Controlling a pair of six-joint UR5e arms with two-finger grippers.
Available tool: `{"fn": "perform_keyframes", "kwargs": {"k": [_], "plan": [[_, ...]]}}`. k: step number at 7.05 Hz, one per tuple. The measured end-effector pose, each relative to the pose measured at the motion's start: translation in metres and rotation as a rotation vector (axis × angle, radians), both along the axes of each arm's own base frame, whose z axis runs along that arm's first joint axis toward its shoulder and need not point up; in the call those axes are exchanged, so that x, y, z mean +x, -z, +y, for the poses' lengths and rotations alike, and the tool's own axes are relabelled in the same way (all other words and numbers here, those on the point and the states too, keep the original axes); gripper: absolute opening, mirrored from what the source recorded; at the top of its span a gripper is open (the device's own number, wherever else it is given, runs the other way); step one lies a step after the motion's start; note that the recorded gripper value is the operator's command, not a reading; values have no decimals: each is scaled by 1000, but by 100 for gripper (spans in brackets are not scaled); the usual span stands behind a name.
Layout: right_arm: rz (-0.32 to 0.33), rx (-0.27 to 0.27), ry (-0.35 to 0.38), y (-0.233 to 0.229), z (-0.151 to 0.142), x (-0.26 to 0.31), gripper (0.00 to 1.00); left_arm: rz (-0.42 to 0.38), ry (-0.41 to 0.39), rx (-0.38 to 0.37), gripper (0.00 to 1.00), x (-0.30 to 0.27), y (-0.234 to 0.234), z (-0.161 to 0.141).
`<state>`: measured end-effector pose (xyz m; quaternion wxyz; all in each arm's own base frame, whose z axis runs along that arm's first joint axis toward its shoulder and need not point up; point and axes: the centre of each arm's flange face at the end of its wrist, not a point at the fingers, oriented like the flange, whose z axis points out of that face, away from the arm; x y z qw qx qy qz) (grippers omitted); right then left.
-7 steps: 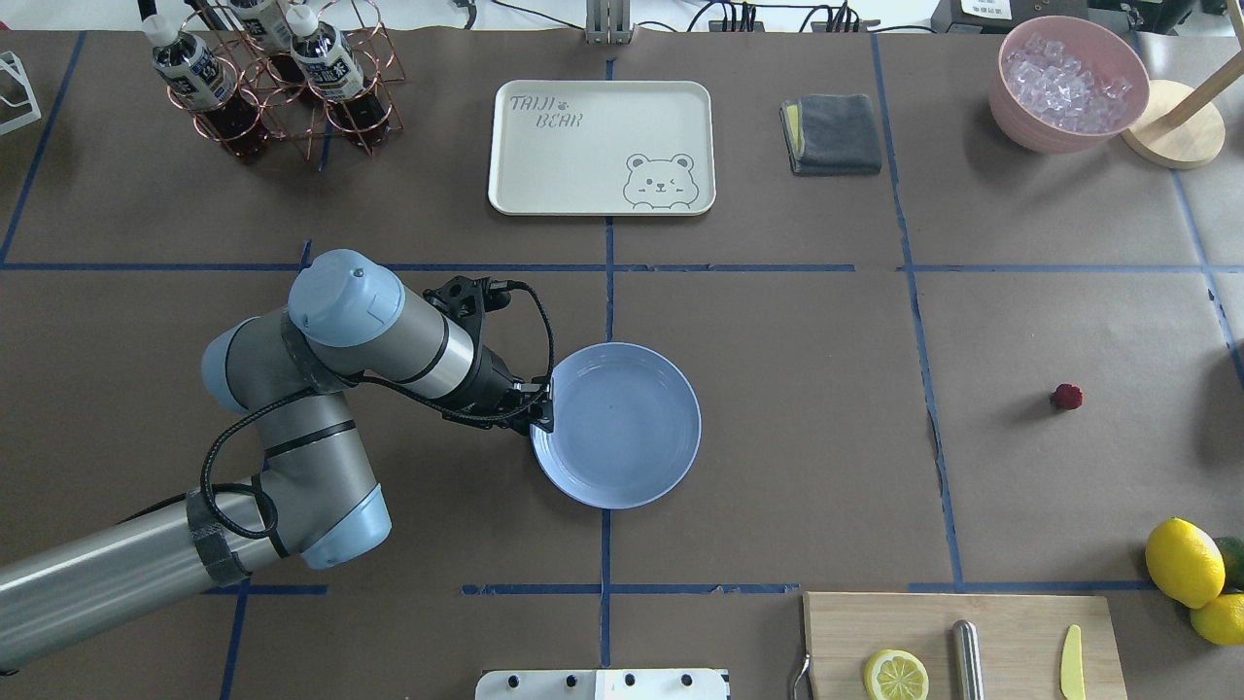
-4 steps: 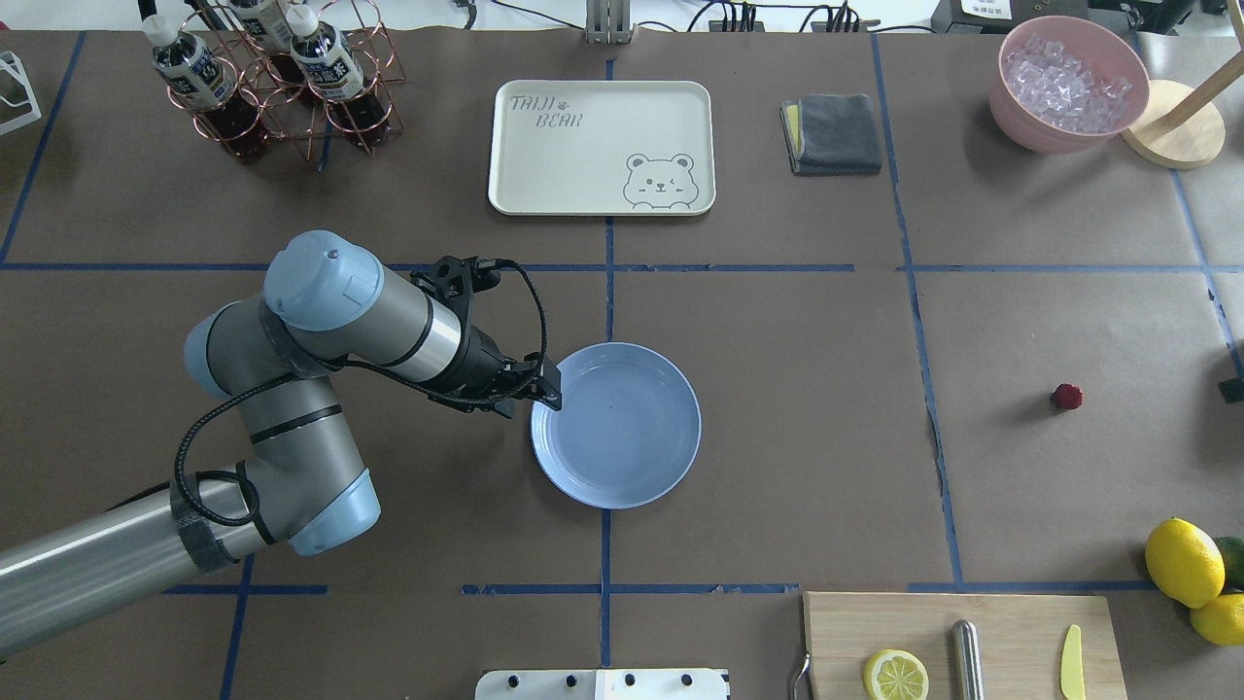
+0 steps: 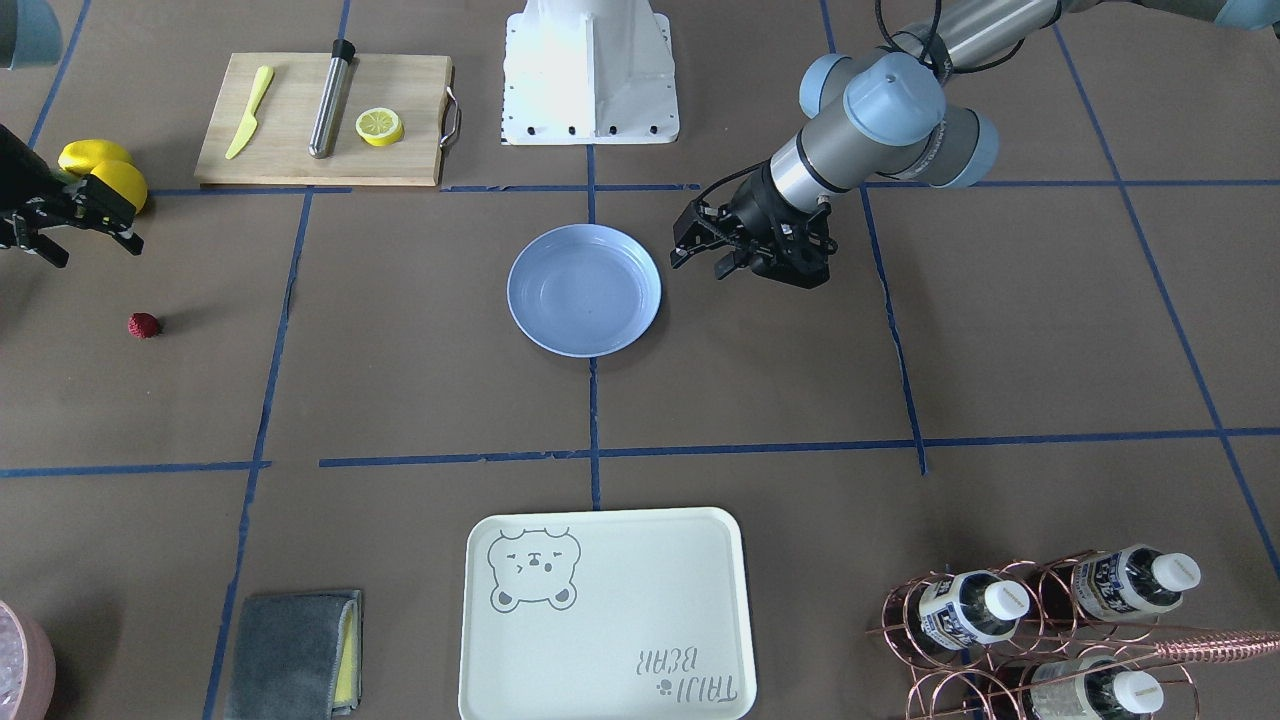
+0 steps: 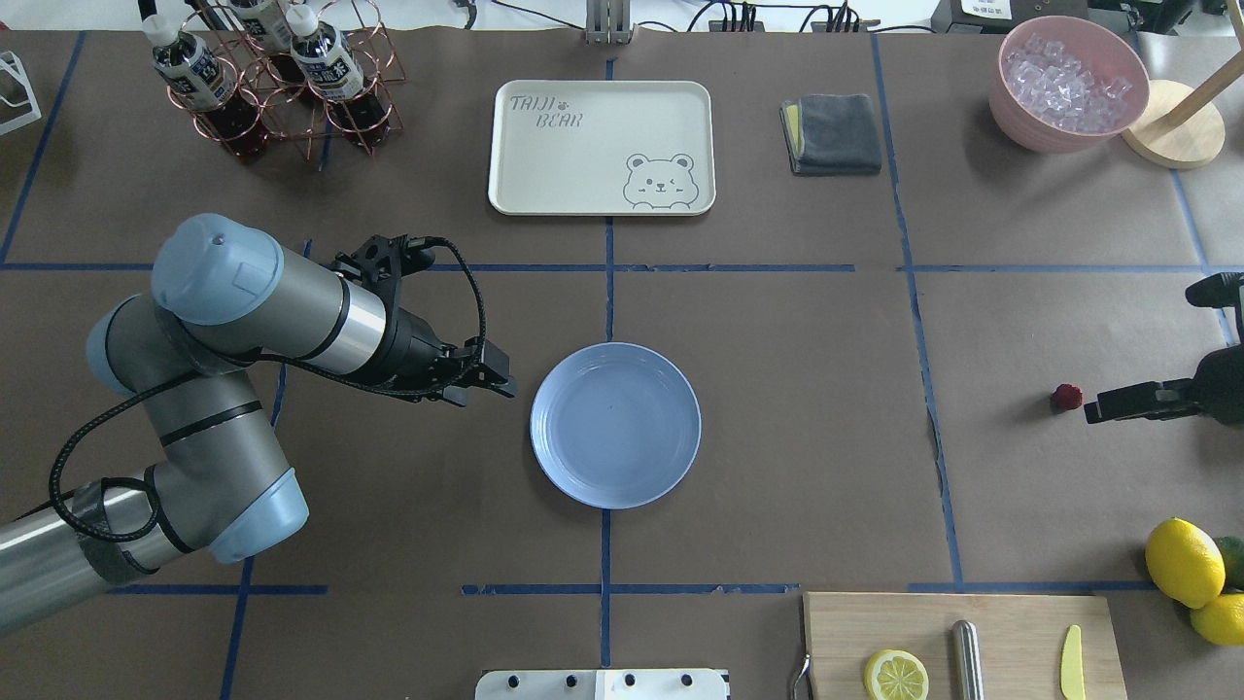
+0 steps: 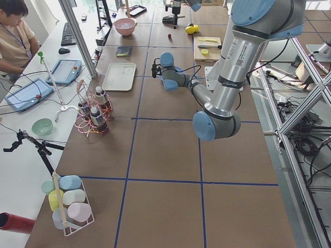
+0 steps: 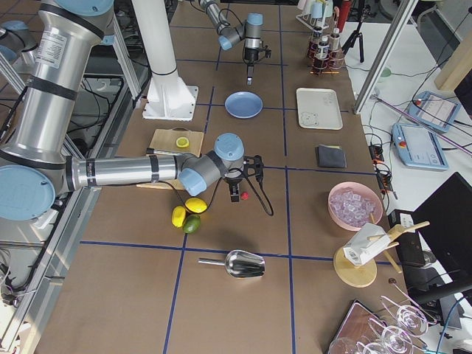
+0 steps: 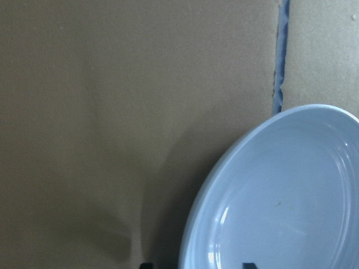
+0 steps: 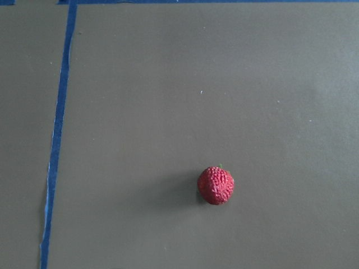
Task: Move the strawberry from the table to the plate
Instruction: 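Lower the right gripper onto the red strawberry and grasp it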
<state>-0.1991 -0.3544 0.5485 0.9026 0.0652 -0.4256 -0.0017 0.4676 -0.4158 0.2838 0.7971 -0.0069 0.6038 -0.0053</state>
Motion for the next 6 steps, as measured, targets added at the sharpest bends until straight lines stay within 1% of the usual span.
{"fn": "perform_keyframes", "kwargs": {"k": [1,3,5,6], "plan": [[25,19,-16,0,8,-23,100,-2,2,0,72,0,-1,0],[74,41,-40,-10,12,-40,100,-3,2,1,73,0,-2,0],[127,60,-69,-30,-3,-52,100,-2,4,2,73,0,-1,0],[139,66,-78,-36,-9,-57,100,-2,4,2,73,0,-1,0]]}}
